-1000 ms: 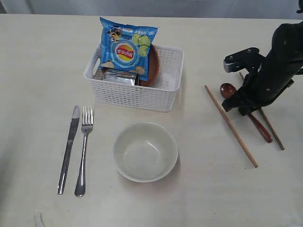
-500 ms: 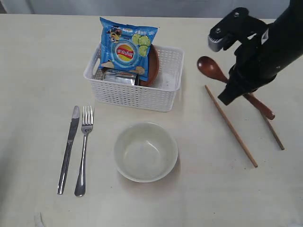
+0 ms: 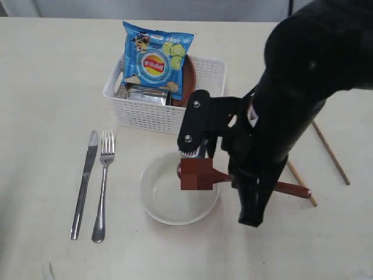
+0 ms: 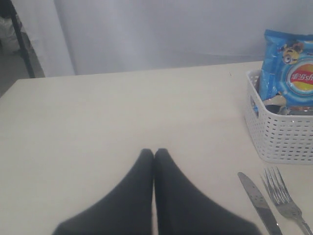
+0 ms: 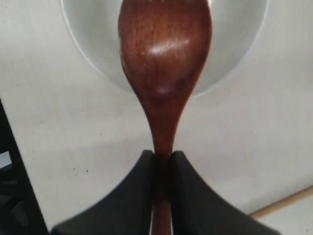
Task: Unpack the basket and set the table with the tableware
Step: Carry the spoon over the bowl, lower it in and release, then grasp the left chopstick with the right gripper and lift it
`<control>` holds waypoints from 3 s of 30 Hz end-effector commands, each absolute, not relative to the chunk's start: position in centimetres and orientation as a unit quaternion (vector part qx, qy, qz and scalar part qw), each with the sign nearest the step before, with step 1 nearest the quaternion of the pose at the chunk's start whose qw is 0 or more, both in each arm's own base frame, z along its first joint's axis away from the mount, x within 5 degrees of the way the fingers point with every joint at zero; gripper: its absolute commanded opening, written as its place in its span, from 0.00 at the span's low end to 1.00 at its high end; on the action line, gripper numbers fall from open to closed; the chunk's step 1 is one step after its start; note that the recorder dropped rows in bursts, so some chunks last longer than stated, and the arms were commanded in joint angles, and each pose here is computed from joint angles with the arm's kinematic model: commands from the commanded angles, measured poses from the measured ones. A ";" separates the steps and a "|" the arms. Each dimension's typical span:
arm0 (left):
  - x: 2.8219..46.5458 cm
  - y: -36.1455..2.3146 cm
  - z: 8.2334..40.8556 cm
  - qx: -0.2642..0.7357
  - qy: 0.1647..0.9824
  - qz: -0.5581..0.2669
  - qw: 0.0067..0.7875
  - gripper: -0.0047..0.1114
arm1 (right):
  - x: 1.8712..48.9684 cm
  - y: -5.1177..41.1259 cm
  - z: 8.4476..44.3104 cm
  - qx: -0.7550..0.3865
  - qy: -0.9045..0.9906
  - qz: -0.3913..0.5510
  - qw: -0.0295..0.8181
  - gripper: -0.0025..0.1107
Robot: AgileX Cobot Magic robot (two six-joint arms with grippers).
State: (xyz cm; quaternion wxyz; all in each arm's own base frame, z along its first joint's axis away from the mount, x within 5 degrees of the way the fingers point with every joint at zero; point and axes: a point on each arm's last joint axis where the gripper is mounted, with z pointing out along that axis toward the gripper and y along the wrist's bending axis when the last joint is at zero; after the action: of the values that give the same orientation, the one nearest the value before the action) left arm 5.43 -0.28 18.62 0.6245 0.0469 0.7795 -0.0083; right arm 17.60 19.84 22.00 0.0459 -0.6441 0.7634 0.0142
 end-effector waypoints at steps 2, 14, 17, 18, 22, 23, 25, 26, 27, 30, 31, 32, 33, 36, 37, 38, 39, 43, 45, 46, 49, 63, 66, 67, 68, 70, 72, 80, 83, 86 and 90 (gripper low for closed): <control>5.4 -0.3 18.6 0.046 0.778 -0.015 0.627 0.04 | 18.5 21.3 17.9 -0.650 0.760 -0.012 0.005 0.02; 5.4 -0.3 18.6 0.046 0.778 -0.015 0.627 0.04 | 20.7 23.8 19.8 -0.649 0.759 -0.004 0.049 0.02; 5.4 -0.3 18.6 0.046 0.778 -0.015 0.627 0.04 | 20.6 23.7 18.7 -0.651 0.759 -0.012 0.006 0.02; 5.4 -0.3 18.6 0.046 0.778 -0.015 0.627 0.04 | 20.6 23.8 18.3 -0.652 0.758 -0.014 -0.004 0.02; 5.4 -0.3 18.6 0.046 0.778 -0.015 0.627 0.04 | 20.2 24.7 17.5 -0.663 0.749 -0.013 -0.003 0.02; 5.4 -0.3 18.6 0.046 0.778 -0.015 0.627 0.04 | 20.0 25.0 17.5 -0.666 0.745 -0.012 0.004 0.02; 5.4 -0.3 18.6 0.046 0.778 -0.015 0.627 0.04 | 19.8 25.5 17.5 -0.672 0.741 -0.009 0.020 0.02; 5.4 -0.3 18.6 0.046 0.778 -0.015 0.627 0.04 | 19.8 25.7 17.6 -0.673 0.739 -0.008 0.026 0.02; 5.4 -0.3 18.6 0.046 0.778 -0.015 0.627 0.04 | 19.8 25.8 17.7 -0.674 0.738 -0.007 0.029 0.02; 5.4 -0.3 18.6 0.046 0.778 -0.015 0.627 0.04 | 20.0 26.0 17.9 -0.668 0.743 -0.008 0.030 0.02; 5.4 -0.3 18.6 0.046 0.778 -0.015 0.627 0.04 | 20.0 26.0 18.0 -0.666 0.745 -0.007 0.031 0.02; 5.4 -0.3 18.6 0.046 0.778 -0.015 0.627 0.04 | 20.0 26.1 18.1 -0.666 0.745 -0.008 0.030 0.02; 5.4 -0.3 18.6 0.046 0.778 -0.015 0.627 0.04 | 20.1 26.1 18.3 -0.666 0.745 -0.008 0.029 0.02; 5.4 -0.3 18.6 0.046 0.778 -0.015 0.627 0.04 | 20.3 26.3 18.8 -0.666 0.745 -0.008 0.029 0.09; 5.4 -0.3 18.6 0.046 0.778 -0.015 0.627 0.04 | 20.3 26.4 19.0 -0.665 0.746 -0.008 0.029 0.14; 5.4 -0.3 18.6 0.046 0.778 -0.015 0.627 0.04 | 20.4 26.5 19.2 -0.665 0.746 -0.008 0.029 0.21; 5.4 -0.3 18.6 0.046 0.778 -0.015 0.627 0.04 | 20.4 26.5 19.4 -0.665 0.747 -0.009 0.027 0.28; 5.4 -0.3 18.6 0.046 0.778 -0.015 0.627 0.04 | 20.5 26.4 19.8 -0.667 0.745 -0.018 0.015 0.39; 5.4 -0.3 18.6 0.046 0.778 -0.015 0.627 0.04 | 20.5 26.2 20.0 -0.664 0.747 -0.029 0.005 0.38; 5.4 -0.3 18.6 0.046 0.778 -0.015 0.627 0.04 | 20.6 26.1 20.2 -0.662 0.748 -0.035 0.000 0.38; 5.4 -0.3 18.6 0.046 0.778 -0.015 0.627 0.04 | 20.5 25.9 21.2 -0.660 0.750 -0.041 -0.013 0.38; 5.4 -0.3 18.6 0.046 0.778 -0.015 0.627 0.04 | 28.2 14.4 26.4 -0.332 0.939 -0.077 0.052 0.38; 5.4 -0.3 18.6 0.046 0.778 -0.015 0.627 0.04 | 29.4 11.8 25.9 -0.261 0.965 -0.005 0.036 0.38; 5.4 -0.3 18.6 0.046 0.778 -0.015 0.627 0.04 | 29.7 11.4 25.6 -0.247 0.968 0.024 0.047 0.38; 5.4 -0.3 18.6 0.046 0.778 -0.015 0.627 0.04 | 30.0 11.1 25.3 -0.236 0.969 0.048 0.056 0.38; 5.4 -0.3 18.6 0.046 0.778 -0.015 0.627 0.04 | 30.2 10.7 24.3 -0.228 0.969 0.066 0.075 0.38; 5.4 -0.3 18.6 0.046 0.778 -0.015 0.627 0.04 | 30.1 10.4 23.0 -0.228 0.968 0.059 0.091 0.38; 5.4 -0.3 18.6 0.046 0.778 -0.015 0.627 0.04 | 29.8 9.9 19.6 -0.230 0.962 0.039 0.143 0.38; 5.4 -0.3 18.6 0.046 0.778 -0.015 0.627 0.04 | 29.9 9.8 18.3 -0.236 0.964 0.033 0.119 0.38; 5.4 -0.3 18.6 0.046 0.778 -0.015 0.627 0.04 | 30.0 9.9 16.7 -0.243 0.966 0.031 0.087 0.38; 5.4 -0.3 18.6 0.046 0.778 -0.015 0.627 0.04 | 30.1 10.1 14.8 -0.252 0.966 0.030 0.055 0.38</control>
State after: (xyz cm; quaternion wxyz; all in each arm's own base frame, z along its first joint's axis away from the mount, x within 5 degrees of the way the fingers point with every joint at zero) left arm 5.43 -0.28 18.62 0.6245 0.0469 0.7795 -0.0083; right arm 30.07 10.18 15.90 0.0734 -0.2399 0.9674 0.0349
